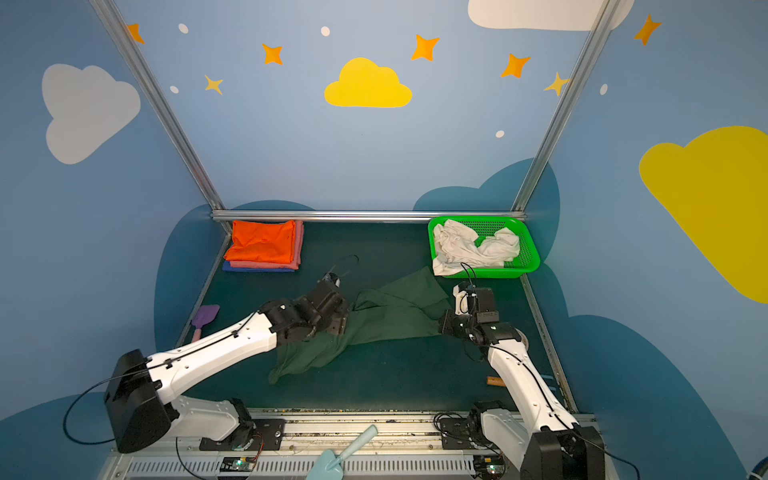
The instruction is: Fold and stack the t-shirts
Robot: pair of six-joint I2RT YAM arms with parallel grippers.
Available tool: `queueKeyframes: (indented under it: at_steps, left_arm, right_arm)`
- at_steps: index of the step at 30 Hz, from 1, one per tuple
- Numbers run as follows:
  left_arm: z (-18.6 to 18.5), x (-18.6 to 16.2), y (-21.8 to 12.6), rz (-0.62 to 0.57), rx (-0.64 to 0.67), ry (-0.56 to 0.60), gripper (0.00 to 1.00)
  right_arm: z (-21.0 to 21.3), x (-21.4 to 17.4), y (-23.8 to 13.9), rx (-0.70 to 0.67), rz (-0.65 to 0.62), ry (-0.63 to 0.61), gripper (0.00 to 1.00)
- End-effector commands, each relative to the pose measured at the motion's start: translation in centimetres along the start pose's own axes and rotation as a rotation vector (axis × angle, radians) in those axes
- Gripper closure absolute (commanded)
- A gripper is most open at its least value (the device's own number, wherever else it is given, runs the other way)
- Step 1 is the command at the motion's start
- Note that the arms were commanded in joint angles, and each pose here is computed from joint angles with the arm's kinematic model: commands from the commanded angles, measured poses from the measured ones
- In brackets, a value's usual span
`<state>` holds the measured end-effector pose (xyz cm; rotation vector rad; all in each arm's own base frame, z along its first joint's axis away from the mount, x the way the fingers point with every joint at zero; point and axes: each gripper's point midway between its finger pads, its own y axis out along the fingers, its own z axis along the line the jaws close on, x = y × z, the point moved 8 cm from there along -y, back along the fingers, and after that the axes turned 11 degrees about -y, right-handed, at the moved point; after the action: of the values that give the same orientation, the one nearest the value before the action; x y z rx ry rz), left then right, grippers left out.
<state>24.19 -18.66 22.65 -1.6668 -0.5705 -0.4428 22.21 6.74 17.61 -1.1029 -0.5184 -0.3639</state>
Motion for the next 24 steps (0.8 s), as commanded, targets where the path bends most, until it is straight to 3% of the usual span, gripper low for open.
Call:
queueKeyframes:
  at_steps: [1,5,13,24]
  left_arm:
    - [3.2,1.8,1.3,0.047,0.039,-0.148,0.24]
    - [5.6,3.5,4.5,0.121,0.085,-0.271,0.25]
    - [8.5,5.7,12.7,0.288,0.171,-0.392,0.31]
    - [9.3,7.0,18.7,0.357,0.240,-0.388,0.44]
  right_arm:
    - [0.1,-0.1,0.2,-0.004,0.007,0.006,1.00]
    - [0.0,0.1,0.2,-0.012,0.011,0.006,1.00]
    - [0.0,0.3,0.0,-0.031,0.015,0.000,1.00]
    - [-0.1,0.1,-0.3,-0.050,0.027,0.002,1.00]
